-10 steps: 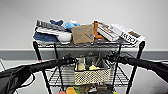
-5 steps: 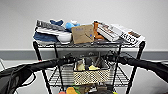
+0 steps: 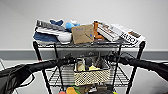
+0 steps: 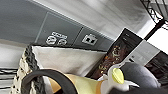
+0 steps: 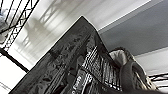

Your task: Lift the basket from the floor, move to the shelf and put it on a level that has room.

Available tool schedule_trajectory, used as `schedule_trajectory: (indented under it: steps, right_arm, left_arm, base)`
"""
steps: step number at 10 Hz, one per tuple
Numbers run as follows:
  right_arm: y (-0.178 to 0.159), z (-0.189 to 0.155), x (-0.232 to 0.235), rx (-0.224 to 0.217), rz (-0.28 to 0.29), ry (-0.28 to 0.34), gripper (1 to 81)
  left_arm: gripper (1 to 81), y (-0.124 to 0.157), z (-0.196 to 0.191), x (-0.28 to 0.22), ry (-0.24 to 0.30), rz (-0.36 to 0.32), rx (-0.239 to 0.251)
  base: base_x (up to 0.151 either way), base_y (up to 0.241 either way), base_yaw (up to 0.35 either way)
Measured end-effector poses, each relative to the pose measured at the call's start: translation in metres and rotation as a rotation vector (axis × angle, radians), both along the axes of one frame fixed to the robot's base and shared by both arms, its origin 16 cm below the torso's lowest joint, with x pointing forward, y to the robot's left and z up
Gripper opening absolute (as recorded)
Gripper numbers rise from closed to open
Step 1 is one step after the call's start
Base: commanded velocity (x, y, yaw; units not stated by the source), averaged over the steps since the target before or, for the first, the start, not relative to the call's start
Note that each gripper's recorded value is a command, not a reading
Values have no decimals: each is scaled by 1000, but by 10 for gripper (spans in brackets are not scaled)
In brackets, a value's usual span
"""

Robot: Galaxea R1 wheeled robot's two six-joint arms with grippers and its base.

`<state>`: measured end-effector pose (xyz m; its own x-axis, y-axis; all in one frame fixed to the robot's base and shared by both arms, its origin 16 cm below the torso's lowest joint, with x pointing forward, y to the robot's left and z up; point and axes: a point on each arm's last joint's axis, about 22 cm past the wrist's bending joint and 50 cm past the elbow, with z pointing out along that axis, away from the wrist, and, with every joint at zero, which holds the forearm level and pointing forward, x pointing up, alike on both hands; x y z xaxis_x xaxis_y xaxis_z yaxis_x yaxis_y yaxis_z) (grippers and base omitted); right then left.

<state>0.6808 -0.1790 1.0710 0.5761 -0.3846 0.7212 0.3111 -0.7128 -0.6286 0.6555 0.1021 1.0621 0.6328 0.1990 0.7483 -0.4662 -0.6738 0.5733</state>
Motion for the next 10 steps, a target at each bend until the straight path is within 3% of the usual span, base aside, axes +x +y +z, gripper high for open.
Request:
schedule_trajectory:
  steps: [5,10]
  right_arm:
    - [-21,12,-46,20,58,-3,811]
    - [-74,30,-98,40,58,-25,811]
  left_arm:
    - [811,26,9,-51,17,-63,-11]
    - [811,73,52,-77,-64,-40,-55]
  base:
    - [0,0,0]
    - [0,0,0]
